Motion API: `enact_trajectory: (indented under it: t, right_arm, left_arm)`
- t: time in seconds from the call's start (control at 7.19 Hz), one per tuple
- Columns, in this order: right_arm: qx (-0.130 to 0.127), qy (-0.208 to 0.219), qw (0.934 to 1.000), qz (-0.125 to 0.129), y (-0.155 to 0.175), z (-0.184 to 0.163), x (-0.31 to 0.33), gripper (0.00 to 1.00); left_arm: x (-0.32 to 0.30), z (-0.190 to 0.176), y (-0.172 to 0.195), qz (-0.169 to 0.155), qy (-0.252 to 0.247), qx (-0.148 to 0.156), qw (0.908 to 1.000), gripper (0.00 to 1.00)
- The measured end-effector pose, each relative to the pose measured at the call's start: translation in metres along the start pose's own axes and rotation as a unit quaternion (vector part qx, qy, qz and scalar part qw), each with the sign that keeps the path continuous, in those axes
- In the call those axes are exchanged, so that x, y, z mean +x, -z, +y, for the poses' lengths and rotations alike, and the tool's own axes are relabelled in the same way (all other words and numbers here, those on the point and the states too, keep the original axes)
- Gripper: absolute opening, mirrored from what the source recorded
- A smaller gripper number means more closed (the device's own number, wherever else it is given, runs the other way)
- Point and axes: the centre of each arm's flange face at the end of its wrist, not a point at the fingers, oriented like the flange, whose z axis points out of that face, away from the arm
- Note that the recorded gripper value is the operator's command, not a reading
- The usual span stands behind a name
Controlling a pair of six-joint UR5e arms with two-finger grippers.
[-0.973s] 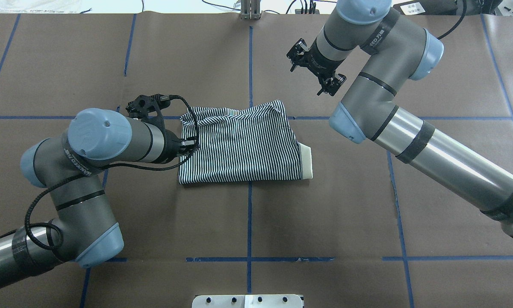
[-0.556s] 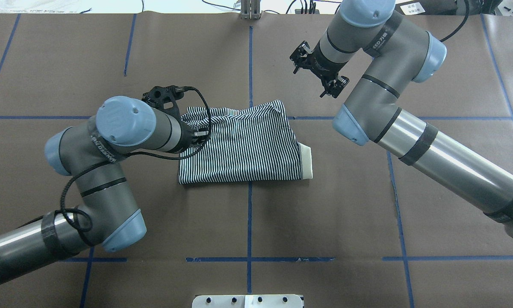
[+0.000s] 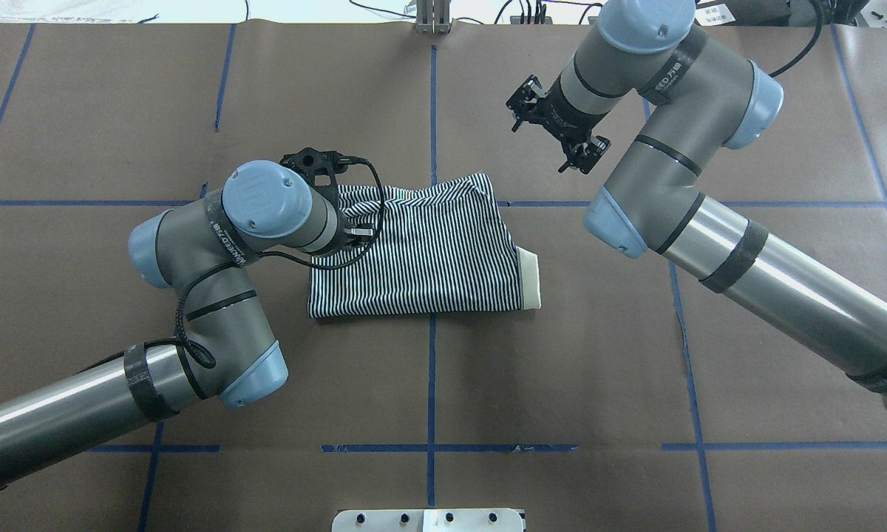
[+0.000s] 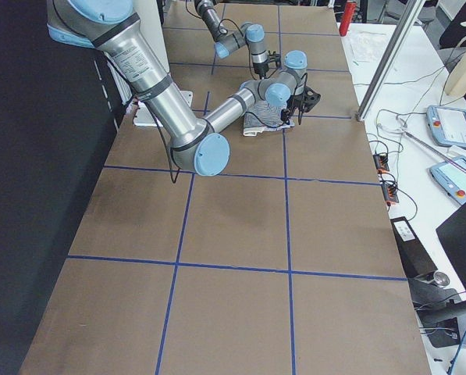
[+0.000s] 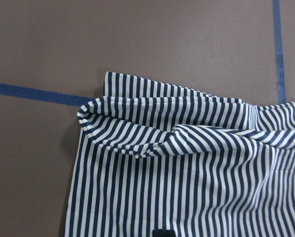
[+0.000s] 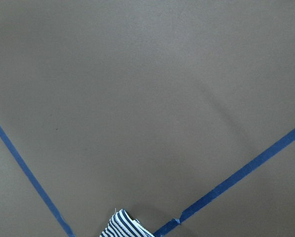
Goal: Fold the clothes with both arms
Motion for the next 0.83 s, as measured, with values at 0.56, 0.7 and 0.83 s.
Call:
enact_trajectory:
  t: [0.56,0.7,0.83]
  right_arm:
    - [0.001,0.0,1.0,0.0,0.001,-0.001,0.008,1.0]
    - [0.001,0.0,1.0,-0.001,0.002,-0.001,0.01,1.0]
    - [0.002,0.0,1.0,-0.002,0.004,0.0,0.011,1.0]
  left_arm:
    - [0.016,-0.065,-0.019,0.001,0.004,0.031,0.9995,0.0]
    - [0.014,-0.099,-0.029,0.006,0.004,0.049,0.9988,0.0]
    - [0.004,-0.14,-0.029,0.006,-0.006,0.071,0.9975,0.0]
